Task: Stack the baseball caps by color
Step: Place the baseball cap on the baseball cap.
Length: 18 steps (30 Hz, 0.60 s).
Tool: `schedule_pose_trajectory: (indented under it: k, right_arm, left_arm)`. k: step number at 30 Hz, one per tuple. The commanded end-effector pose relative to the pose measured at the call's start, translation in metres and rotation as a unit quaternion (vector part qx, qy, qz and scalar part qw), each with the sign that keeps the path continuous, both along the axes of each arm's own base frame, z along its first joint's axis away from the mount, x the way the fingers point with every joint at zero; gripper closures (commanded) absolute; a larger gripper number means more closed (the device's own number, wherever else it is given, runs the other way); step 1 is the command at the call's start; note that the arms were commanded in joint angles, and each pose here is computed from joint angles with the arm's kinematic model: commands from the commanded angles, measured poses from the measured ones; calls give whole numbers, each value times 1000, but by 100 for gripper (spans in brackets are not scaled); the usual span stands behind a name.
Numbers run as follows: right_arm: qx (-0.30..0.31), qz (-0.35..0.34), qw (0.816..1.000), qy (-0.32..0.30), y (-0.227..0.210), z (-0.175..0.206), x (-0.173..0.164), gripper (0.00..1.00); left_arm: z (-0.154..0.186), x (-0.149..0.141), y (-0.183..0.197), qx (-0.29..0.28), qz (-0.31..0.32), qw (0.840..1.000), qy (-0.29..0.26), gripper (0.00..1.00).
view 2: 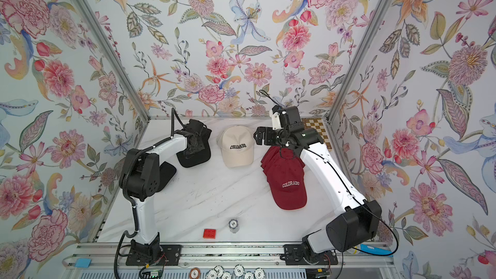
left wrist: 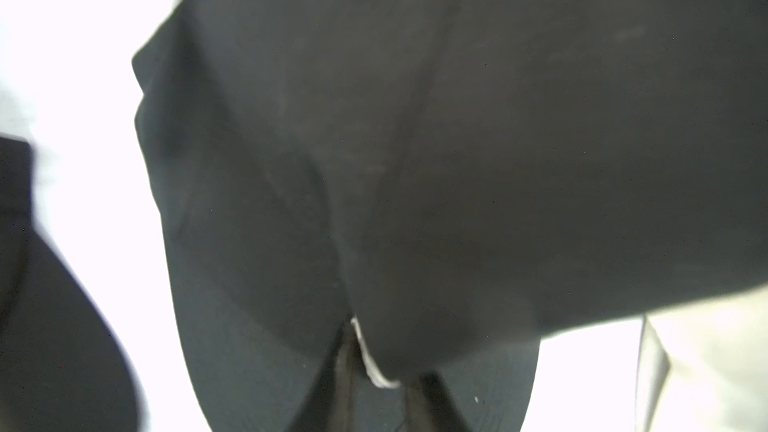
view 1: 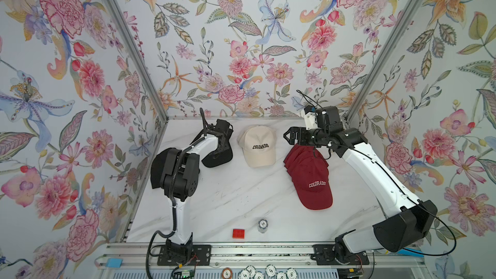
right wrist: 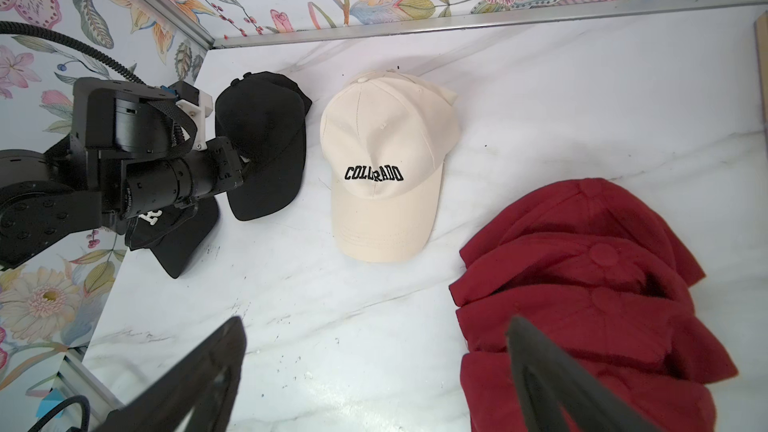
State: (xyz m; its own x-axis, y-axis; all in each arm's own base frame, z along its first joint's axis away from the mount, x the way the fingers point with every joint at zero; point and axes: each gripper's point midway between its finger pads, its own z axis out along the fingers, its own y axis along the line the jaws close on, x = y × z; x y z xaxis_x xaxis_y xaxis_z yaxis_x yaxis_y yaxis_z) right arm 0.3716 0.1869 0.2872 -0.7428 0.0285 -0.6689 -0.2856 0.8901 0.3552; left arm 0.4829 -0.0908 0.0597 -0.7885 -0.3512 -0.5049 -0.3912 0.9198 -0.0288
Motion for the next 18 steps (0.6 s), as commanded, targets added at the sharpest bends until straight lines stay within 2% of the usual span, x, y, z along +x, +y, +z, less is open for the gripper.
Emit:
schedule_pose_trajectory:
  k: [1,3,6,10,18]
  right_arm:
    - [-5,7,1000,5,-3,-3,-6,1]
    - [-5,7,1000,6,-3,-3,-6,1]
    - [-6,8,1000,6,-3,-4,-5,1]
    - [-7,10,1000,5,-3,-4,-4,1]
    - [-2,18,1000,5,1,-5,-1,1]
  left_arm:
    - [-18,-12,8,5,9,999,36,56]
    - [-14,-12,8,3,8,999,33,49]
    - [-5,-12,7,2,6,1000,31,44]
    - [10,-14,4,-5,4,1000,19,41]
    - [65,-7,0,0,-8,1000,-20,40]
